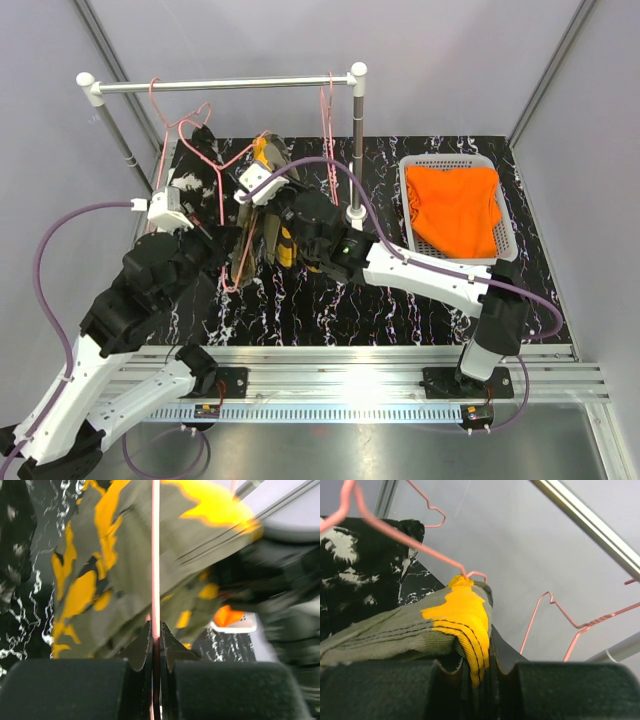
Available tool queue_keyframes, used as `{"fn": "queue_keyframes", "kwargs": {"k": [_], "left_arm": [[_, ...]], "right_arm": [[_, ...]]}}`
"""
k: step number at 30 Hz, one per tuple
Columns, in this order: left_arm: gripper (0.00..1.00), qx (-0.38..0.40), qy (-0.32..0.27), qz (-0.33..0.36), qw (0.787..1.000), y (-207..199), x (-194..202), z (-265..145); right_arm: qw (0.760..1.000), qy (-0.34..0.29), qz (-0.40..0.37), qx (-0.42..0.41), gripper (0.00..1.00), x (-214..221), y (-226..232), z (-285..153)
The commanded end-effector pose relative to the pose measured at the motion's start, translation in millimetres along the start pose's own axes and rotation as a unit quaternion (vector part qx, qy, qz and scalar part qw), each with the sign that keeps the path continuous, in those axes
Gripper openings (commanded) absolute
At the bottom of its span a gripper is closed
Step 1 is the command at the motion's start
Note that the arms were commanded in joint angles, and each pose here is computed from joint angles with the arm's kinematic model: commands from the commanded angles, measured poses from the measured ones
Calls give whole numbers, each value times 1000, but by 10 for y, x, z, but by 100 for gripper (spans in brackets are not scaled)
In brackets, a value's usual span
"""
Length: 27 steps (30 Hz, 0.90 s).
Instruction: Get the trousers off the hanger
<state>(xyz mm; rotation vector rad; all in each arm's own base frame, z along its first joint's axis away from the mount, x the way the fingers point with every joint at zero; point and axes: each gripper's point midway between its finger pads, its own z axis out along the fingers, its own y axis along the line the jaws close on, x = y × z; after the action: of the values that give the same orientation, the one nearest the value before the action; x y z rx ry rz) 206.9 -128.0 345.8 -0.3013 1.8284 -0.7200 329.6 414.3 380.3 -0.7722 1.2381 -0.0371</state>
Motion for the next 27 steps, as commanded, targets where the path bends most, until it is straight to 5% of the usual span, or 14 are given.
{"fn": "queue_keyframes", "kwargs": {"k": [1,13,27], "left_arm": [[0,17,-23,-21,999,-36,-46,-10],[0,-25,46,-42,998,481,745,166],[0,-41,54,-32,997,597,871,237]], "right_arm": [[982,-111,97,118,0,-983,-1159,-241],[965,-159,143,154,0,-1840,-2002,-480],[941,-183,209,195,0,-2174,-3065,-1395]]}}
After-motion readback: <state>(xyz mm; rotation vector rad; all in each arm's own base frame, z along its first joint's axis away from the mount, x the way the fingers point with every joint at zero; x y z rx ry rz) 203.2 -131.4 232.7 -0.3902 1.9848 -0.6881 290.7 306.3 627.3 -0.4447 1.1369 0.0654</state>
